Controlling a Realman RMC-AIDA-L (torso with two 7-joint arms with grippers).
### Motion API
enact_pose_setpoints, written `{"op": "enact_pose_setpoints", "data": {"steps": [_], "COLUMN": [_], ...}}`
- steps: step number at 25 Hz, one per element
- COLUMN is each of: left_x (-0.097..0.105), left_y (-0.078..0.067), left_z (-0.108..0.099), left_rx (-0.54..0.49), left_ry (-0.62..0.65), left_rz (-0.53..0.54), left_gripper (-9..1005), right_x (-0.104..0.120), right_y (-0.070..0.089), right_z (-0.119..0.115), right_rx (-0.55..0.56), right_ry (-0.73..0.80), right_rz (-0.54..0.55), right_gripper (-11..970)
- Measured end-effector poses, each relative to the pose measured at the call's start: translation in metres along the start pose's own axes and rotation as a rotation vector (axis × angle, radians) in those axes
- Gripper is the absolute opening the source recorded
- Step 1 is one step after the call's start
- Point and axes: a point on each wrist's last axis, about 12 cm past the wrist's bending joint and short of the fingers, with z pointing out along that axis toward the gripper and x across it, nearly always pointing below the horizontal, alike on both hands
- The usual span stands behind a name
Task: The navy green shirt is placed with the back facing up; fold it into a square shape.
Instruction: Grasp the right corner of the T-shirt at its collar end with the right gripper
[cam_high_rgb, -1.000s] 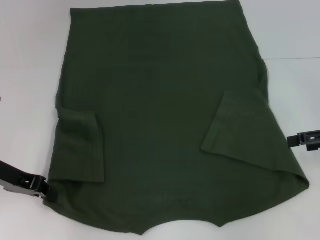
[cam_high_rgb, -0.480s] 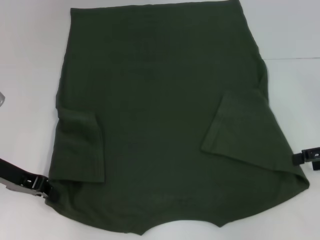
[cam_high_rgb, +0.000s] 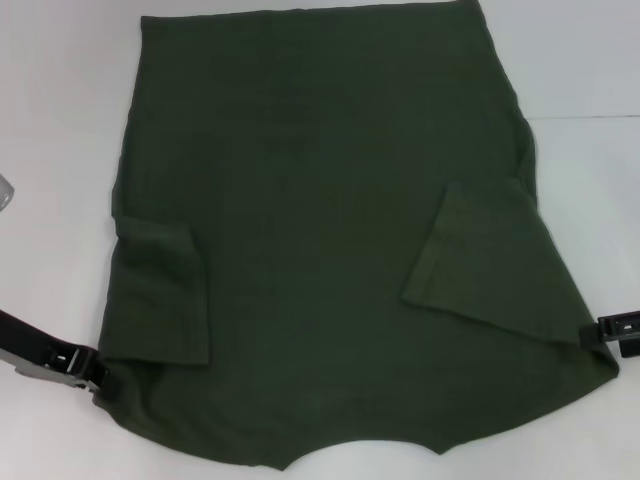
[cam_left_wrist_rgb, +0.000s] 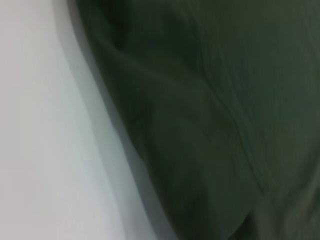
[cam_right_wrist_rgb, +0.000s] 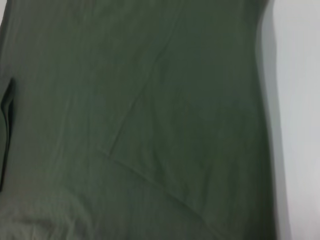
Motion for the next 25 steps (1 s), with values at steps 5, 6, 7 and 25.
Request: {"op": "enact_pose_setpoints", "data": {"steps": [5,6,7,25], "left_x": [-0.001,-0.001,-0.001,-0.003], "left_y": [-0.001,-0.001,-0.001,-0.003], "left_z": [0.0,0.0,0.0,0.0], "left_rx": [0.001,0.001,0.001,0.003], "left_ry": [0.0,0.0,0.0,0.0], "left_rz": [0.003,0.003,0.004,0.006], "left_gripper": [19,20,20,19], "right_x": [0.004,0.005,0.005,0.006], "right_y": [0.0,0.0,0.0,0.001], "right_z": [0.006,0.007,0.008,0.013], "right_rx": [-0.004,-0.002,0.0,-0.005], "right_ry": [0.01,0.011,0.01,0.007], "right_rz": [-0.002,-0.003,-0.004,-0.006], "right_gripper": [956,956,956,956]}}
